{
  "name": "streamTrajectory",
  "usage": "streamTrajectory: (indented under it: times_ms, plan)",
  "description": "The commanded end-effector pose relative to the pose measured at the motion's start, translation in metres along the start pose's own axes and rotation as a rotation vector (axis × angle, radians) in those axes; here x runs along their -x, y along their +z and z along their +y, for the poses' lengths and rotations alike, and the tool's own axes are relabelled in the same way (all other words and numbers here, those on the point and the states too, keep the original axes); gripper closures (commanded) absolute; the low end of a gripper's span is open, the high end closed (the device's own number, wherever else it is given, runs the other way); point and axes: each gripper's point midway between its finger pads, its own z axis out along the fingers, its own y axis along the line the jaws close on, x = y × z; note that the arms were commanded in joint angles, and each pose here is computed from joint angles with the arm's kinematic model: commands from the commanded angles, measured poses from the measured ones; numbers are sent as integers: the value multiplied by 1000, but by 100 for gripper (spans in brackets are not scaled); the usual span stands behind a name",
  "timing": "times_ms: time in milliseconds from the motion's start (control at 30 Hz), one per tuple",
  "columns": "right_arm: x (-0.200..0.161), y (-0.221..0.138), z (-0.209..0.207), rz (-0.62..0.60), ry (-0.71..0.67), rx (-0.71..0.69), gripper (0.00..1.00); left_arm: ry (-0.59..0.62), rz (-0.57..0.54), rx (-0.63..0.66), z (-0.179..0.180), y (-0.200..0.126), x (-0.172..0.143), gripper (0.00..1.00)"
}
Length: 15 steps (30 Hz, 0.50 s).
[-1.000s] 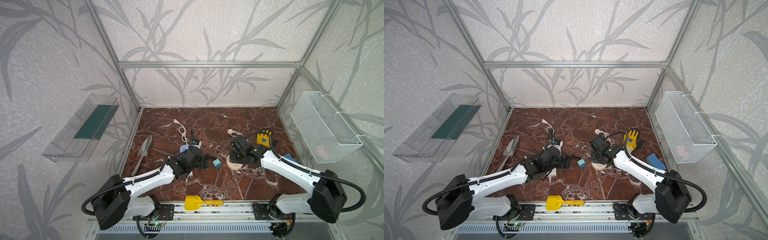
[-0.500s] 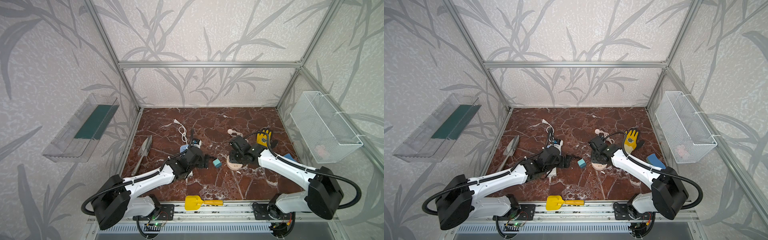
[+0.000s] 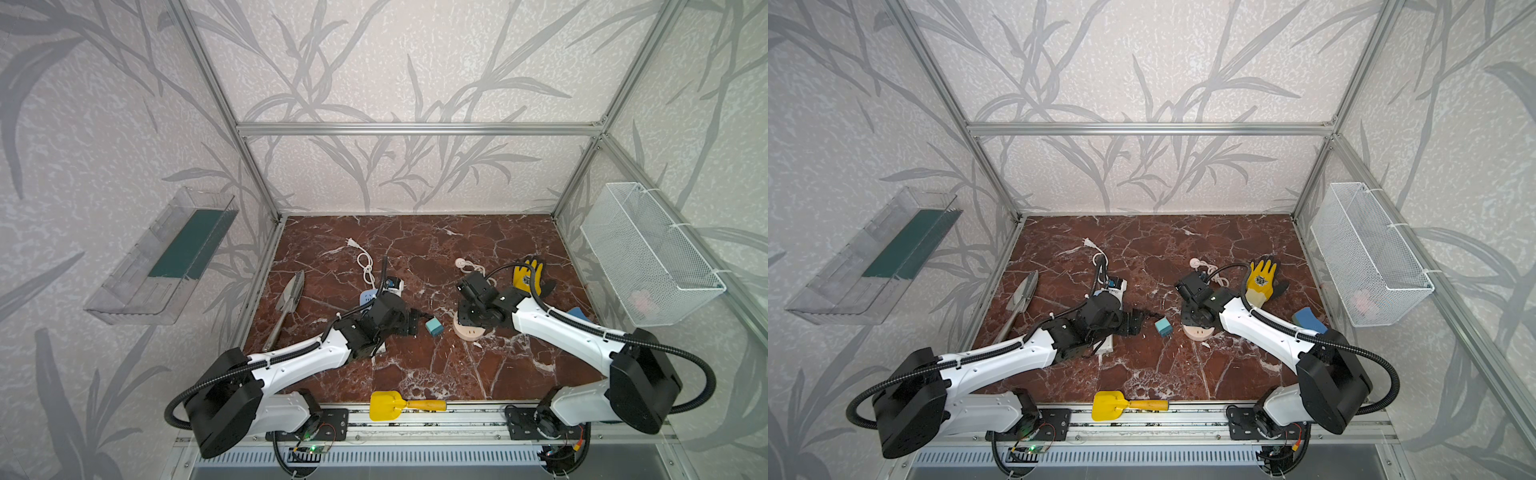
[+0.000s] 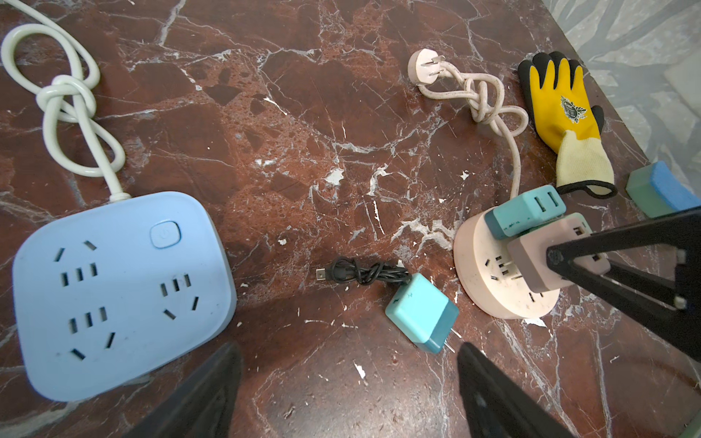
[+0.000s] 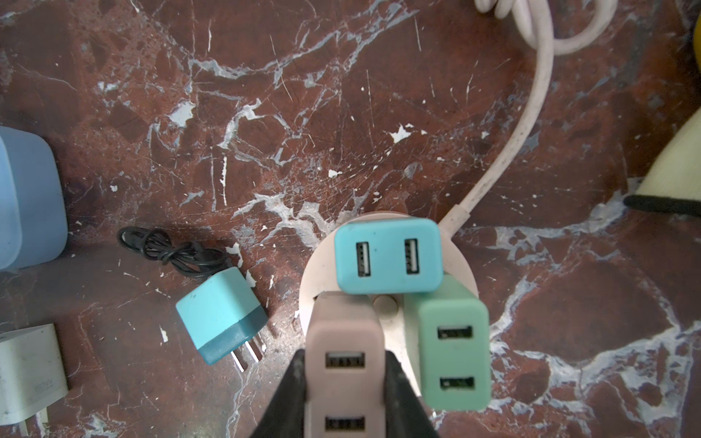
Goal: Insert plugs into power strip
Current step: Insert the plug into the socket.
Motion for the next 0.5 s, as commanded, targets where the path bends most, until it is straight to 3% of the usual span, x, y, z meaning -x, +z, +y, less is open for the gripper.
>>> streamTrajectory:
  times_ms: [0,467]
  plan:
    - [13,-4,7,-44,-10,7,100,-14,4,7,5,4,-4,11]
    - [10,2,3,-39,-28,-34,100,-15,18,9,7,8,-9,12]
